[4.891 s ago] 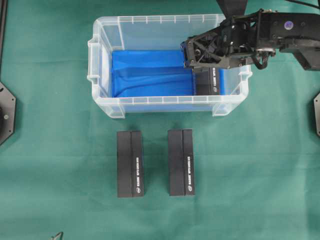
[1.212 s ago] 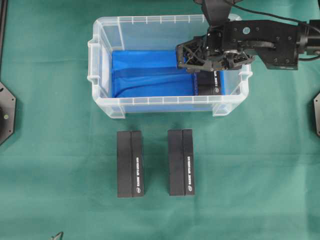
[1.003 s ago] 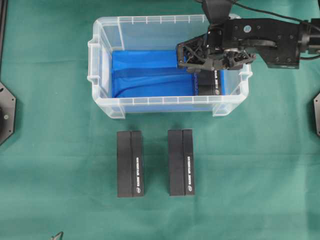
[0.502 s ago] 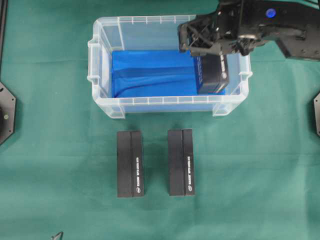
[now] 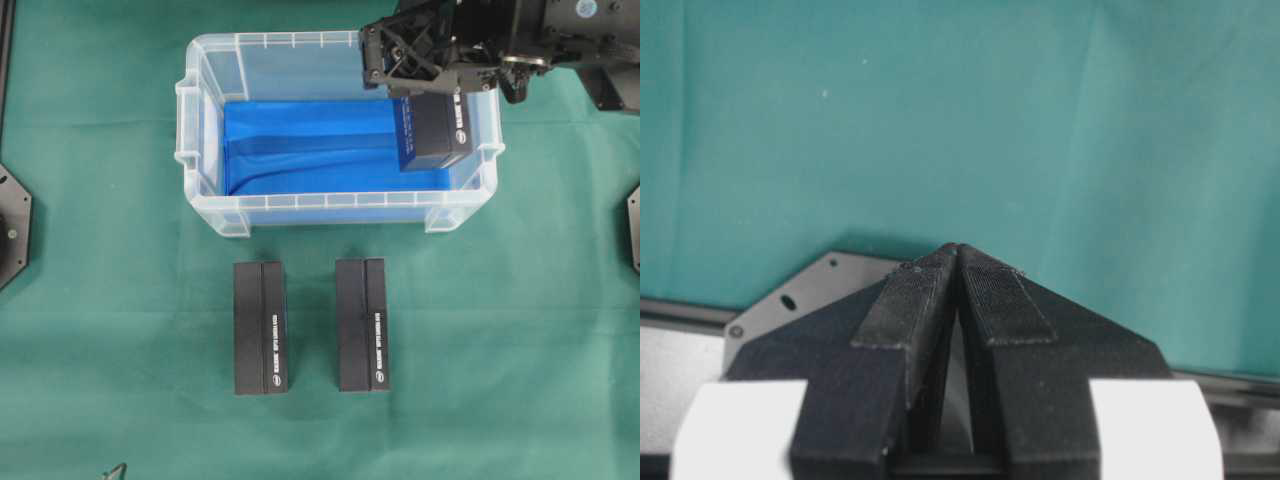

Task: Take the box out of the case with the right arm.
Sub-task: 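Lift the right black box up out of the bin with the right gripper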

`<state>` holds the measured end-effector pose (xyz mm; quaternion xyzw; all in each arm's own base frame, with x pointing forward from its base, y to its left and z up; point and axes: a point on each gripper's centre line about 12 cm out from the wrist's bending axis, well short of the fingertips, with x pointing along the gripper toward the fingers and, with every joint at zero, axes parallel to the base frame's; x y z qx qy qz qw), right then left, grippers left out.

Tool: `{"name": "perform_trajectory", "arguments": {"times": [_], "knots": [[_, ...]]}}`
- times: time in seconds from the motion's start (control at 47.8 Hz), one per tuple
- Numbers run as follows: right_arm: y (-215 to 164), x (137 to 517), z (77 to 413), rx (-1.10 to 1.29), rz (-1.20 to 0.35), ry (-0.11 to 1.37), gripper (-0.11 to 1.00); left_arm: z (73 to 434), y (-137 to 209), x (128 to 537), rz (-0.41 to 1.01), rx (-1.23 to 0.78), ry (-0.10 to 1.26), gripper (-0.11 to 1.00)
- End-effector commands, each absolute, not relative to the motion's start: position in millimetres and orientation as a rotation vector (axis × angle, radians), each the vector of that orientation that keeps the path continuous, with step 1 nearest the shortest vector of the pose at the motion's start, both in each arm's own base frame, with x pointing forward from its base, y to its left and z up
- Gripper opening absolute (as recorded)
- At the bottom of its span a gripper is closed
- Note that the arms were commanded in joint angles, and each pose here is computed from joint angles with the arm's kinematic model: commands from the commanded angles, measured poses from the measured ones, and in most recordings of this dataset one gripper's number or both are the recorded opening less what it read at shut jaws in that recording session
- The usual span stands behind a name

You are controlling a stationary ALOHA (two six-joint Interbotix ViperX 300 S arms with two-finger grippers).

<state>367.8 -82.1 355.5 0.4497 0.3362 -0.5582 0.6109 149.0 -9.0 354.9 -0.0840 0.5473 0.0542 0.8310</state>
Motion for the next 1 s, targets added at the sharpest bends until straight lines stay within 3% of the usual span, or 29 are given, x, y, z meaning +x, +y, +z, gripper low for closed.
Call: {"name": "perform_trajectory", "arguments": {"times": [0.0,0.982], "knots": [[-80.7,360.0,381.6,1.048,-1.264,0.719,0.65,357.6,-8.3,150.9,0.119,-0.181,1.149,0.00],[-80.3,356.6,389.0,1.046,-1.271,0.710,0.65,357.6,-8.3,150.9,0.119,-0.181,1.149,0.00]]}}
